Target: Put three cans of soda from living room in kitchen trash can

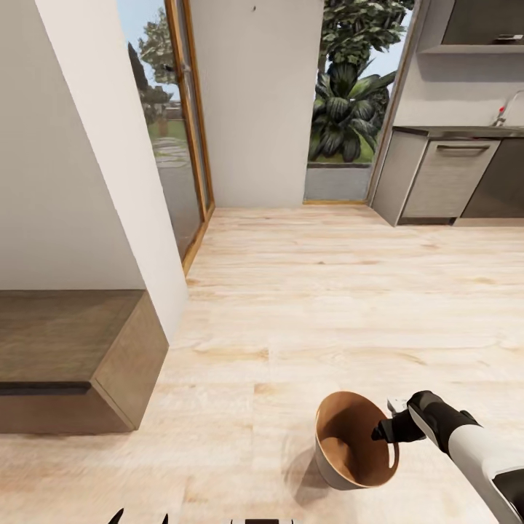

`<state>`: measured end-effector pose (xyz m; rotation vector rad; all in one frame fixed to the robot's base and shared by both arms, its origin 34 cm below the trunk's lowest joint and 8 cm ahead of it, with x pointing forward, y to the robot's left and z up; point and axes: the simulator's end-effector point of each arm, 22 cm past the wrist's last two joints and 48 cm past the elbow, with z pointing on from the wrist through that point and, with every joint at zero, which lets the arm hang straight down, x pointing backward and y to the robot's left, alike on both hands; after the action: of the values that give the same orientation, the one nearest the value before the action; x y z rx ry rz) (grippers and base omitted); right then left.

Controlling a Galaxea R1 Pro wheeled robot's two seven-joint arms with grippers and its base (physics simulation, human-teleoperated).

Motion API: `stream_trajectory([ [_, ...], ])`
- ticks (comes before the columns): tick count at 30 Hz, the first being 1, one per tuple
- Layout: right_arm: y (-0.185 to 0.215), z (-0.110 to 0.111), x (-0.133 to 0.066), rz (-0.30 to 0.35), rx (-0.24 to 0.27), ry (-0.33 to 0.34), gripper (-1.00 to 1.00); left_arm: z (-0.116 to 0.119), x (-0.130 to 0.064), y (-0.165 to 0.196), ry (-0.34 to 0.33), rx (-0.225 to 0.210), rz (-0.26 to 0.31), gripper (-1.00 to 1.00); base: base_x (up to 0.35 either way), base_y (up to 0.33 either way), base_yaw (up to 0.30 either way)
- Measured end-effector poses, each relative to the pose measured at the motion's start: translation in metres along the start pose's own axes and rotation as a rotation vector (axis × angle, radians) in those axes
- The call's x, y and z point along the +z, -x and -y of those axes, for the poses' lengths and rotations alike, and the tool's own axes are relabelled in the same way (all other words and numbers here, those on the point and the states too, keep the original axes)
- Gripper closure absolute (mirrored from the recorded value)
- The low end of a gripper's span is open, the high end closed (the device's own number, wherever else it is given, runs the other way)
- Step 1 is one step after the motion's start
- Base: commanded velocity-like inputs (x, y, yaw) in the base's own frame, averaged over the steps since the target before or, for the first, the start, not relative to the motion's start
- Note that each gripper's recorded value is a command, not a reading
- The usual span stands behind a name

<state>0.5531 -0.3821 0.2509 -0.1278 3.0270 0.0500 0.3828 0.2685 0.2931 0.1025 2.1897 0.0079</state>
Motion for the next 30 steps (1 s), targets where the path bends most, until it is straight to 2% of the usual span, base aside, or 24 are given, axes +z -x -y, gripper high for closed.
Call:
stream_trajectory([
  [8, -0.001, 0.0, 0.0, -0.001, 0.0, 0.0, -1.0, 0.0, 0.0, 0.0, 0.0, -0.001, 0.0, -1.0, 0.006, 0.0, 0.0],
  [21, -0.017, -0.001, 0.024, -0.053, 0.001, 0.005, -1.0, 0.003, 0.001, -0.021, -0.005, -0.003, -0.053, -1.0, 0.0, 0.0, 0.0],
  [29, -0.018, -0.001, 0.025, -0.055, -0.002, 0.004, -1.0, 0.002, 0.001, -0.021, -0.004, -0.003, -0.053, -1.0, 0.0, 0.0, 0.0],
  [30, -0.017, -0.001, 0.025, -0.054, -0.003, 0.004, 1.0, 0.002, 0.001, -0.021, -0.004, -0.003, -0.053, -1.0, 0.0, 0.0, 0.0],
])
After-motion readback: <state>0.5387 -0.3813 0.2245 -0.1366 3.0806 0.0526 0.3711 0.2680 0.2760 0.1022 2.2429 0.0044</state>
